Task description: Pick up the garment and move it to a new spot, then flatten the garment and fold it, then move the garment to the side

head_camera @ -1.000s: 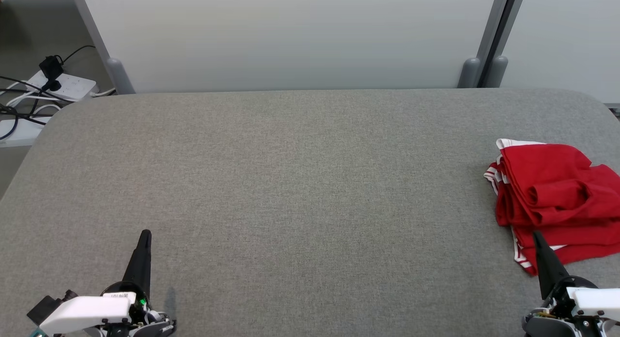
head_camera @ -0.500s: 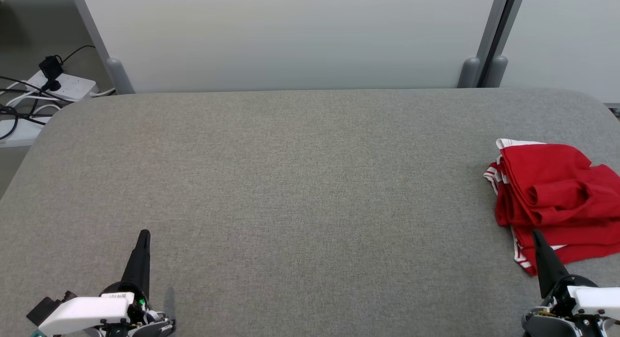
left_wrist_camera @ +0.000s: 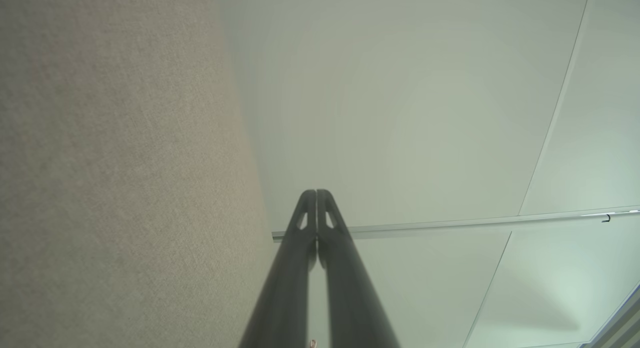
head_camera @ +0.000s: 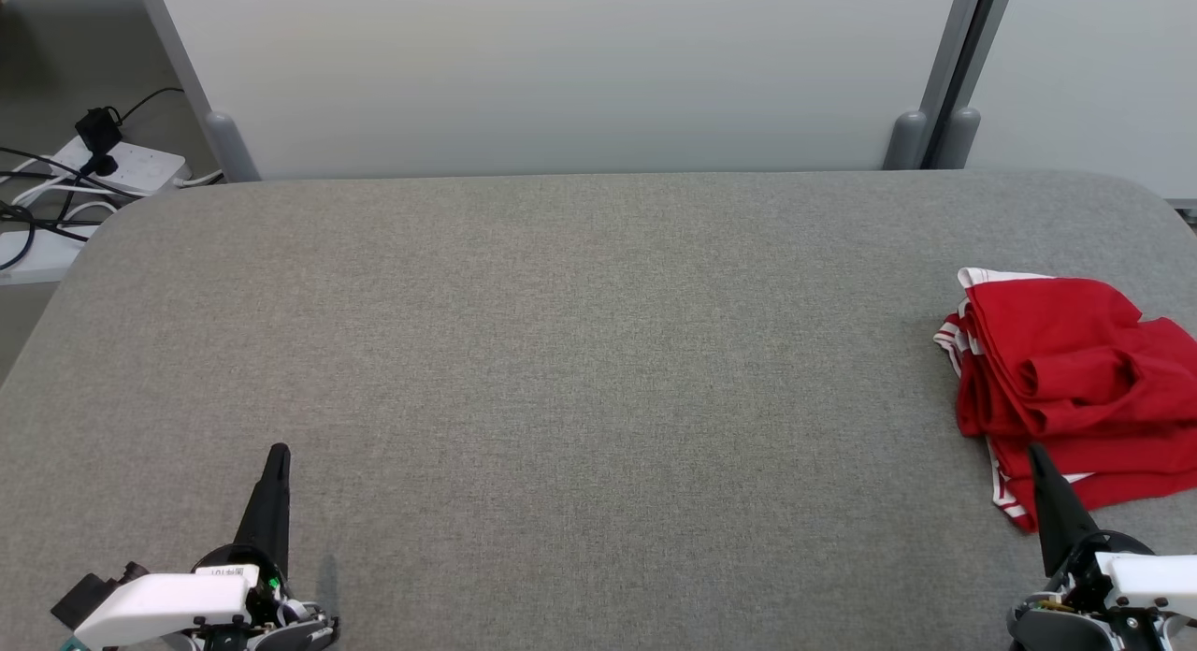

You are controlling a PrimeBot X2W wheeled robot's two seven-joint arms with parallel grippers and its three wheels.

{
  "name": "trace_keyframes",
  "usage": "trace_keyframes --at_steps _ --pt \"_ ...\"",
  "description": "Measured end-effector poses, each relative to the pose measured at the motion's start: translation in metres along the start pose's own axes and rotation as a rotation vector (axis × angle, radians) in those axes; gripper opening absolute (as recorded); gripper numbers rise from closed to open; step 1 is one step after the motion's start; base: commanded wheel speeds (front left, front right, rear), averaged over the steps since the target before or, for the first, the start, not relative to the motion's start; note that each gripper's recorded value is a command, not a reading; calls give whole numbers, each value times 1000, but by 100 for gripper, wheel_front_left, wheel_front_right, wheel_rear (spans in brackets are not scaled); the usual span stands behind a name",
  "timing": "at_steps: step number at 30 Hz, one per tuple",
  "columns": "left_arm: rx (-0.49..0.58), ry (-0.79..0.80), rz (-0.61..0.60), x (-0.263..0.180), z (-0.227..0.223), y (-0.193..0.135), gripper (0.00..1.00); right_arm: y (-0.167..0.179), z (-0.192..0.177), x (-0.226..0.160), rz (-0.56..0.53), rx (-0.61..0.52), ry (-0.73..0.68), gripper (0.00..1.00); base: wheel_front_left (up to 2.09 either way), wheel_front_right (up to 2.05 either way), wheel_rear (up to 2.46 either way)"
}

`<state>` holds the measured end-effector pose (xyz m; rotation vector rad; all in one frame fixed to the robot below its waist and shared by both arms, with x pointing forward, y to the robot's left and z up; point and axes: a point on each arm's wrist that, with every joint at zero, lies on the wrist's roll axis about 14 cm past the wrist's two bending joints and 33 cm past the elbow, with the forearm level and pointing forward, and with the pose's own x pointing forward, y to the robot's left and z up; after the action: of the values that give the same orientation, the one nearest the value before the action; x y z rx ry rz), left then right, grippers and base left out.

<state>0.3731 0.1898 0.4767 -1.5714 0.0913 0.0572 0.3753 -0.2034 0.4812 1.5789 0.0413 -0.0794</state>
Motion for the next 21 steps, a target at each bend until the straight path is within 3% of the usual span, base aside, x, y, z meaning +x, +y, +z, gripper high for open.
trace_keyframes --at_steps 21 --pt "-1 -1 0 0 0 0 0 0 0 0 0 0 -1 0 0 0 0"
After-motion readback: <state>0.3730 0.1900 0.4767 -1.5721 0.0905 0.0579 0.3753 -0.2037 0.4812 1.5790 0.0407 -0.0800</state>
